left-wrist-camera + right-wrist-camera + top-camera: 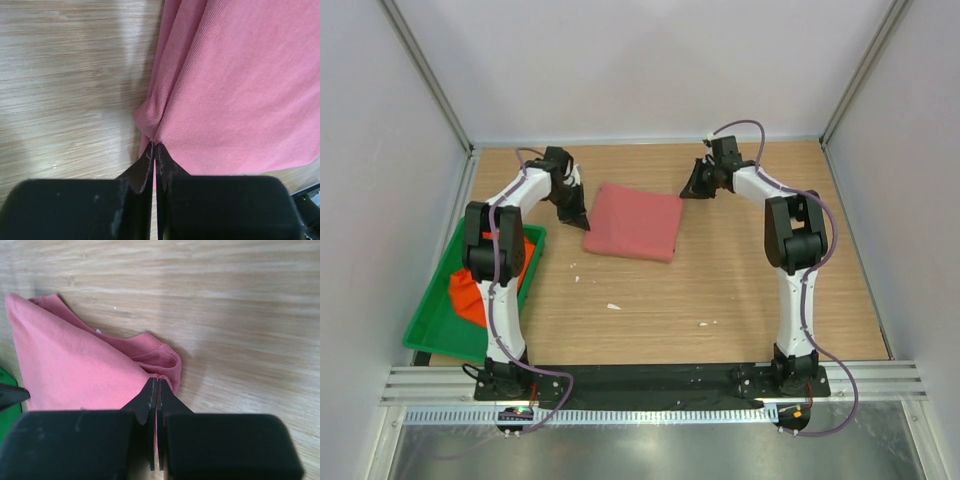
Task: Fold and stack the t-shirts
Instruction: Fold the tshirt
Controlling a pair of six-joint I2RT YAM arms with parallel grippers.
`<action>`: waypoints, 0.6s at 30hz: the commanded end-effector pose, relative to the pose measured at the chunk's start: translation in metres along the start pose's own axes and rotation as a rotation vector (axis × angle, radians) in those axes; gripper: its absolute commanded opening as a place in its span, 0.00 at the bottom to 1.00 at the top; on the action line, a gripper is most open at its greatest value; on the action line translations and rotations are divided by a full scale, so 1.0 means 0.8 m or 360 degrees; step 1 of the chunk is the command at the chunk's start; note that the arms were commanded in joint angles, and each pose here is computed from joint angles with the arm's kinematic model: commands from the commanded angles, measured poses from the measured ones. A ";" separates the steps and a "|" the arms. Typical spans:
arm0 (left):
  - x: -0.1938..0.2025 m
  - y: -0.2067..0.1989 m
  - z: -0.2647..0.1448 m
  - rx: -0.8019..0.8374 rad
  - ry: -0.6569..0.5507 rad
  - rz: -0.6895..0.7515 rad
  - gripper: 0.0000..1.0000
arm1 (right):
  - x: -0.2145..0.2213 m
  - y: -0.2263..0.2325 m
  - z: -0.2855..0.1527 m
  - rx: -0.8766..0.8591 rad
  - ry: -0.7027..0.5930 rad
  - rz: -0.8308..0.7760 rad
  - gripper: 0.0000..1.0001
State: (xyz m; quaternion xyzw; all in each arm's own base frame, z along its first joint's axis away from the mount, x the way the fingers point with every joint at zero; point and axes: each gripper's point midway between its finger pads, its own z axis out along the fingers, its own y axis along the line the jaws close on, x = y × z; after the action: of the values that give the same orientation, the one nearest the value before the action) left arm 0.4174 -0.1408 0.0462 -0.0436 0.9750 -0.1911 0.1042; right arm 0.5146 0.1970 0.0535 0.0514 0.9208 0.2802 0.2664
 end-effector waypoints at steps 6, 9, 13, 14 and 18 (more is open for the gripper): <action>0.016 0.019 -0.017 -0.0108 0.0032 -0.0013 0.08 | -0.041 0.006 0.000 0.0039 -0.0156 -0.0034 0.02; 0.011 0.012 -0.028 -0.0089 0.0011 -0.0017 0.39 | -0.040 0.006 0.003 0.0035 -0.0123 -0.0054 0.08; -0.010 -0.013 -0.058 -0.0003 -0.0121 -0.0031 0.58 | -0.053 0.011 -0.011 0.0075 -0.0138 -0.0142 0.51; -0.016 -0.023 -0.069 0.0029 -0.0159 -0.0042 0.60 | -0.061 0.015 -0.025 0.0096 -0.0175 -0.0181 0.57; -0.018 -0.050 -0.088 0.0174 -0.0201 -0.0075 0.61 | -0.065 0.036 -0.051 0.0000 -0.0230 -0.0335 0.83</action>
State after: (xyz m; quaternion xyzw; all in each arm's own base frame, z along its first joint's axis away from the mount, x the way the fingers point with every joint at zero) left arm 0.4070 -0.1373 0.0723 -0.0703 0.9729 -0.1915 0.1091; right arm 0.5323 0.1894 0.0599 0.0253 0.9251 0.2427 0.2909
